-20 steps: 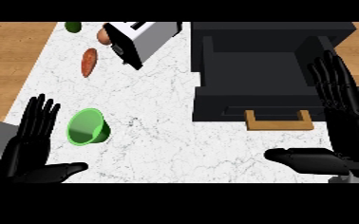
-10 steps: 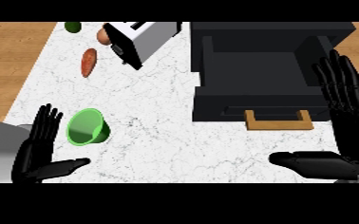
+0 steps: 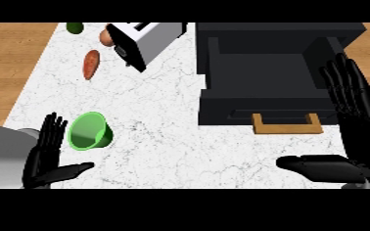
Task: Pick up the cup, place it into the drawer and close the drawer
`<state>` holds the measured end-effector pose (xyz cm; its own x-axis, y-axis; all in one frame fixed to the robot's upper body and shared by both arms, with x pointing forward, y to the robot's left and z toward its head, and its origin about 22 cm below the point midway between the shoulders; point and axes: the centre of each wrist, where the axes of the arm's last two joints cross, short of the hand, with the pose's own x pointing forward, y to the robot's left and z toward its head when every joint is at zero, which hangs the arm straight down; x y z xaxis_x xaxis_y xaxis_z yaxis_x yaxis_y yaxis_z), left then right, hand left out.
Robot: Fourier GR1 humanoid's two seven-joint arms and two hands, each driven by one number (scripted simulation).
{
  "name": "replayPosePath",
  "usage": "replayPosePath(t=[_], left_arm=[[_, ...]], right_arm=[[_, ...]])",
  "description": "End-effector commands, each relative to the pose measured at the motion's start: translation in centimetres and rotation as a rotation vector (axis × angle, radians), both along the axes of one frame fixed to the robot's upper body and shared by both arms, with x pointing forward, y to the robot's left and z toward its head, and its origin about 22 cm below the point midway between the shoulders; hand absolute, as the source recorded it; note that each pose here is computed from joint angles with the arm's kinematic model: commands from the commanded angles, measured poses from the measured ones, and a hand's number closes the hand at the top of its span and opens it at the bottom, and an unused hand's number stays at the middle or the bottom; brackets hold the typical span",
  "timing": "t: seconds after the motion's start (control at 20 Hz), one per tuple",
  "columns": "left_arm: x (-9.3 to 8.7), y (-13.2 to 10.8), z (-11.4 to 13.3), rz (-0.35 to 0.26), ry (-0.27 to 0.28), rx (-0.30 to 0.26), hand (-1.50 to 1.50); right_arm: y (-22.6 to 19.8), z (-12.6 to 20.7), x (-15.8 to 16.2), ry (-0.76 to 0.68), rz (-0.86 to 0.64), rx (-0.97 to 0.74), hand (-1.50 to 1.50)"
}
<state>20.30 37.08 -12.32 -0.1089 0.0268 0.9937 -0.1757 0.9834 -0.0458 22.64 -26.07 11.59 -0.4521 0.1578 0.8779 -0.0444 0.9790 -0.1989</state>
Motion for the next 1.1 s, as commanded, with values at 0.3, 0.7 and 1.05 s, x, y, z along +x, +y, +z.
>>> replayPosePath(t=[0.3,0.7,1.05], left_arm=[[-0.2,0.7,-3.1,0.016,-0.036,0.009,-1.5],[0.7,0.2,-3.0,-0.015,-0.048,0.0,-1.5],[1.2,-0.6,-3.3,-0.02,-0.056,-0.025,-1.5]], right_arm=[[0.2,-0.7,1.3,0.0,0.027,0.002,-1.5],[-0.8,0.0,0.4,0.029,0.019,-0.003,-1.5],[0.2,1.5,0.3,0.007,0.035,-0.009,-1.5]])
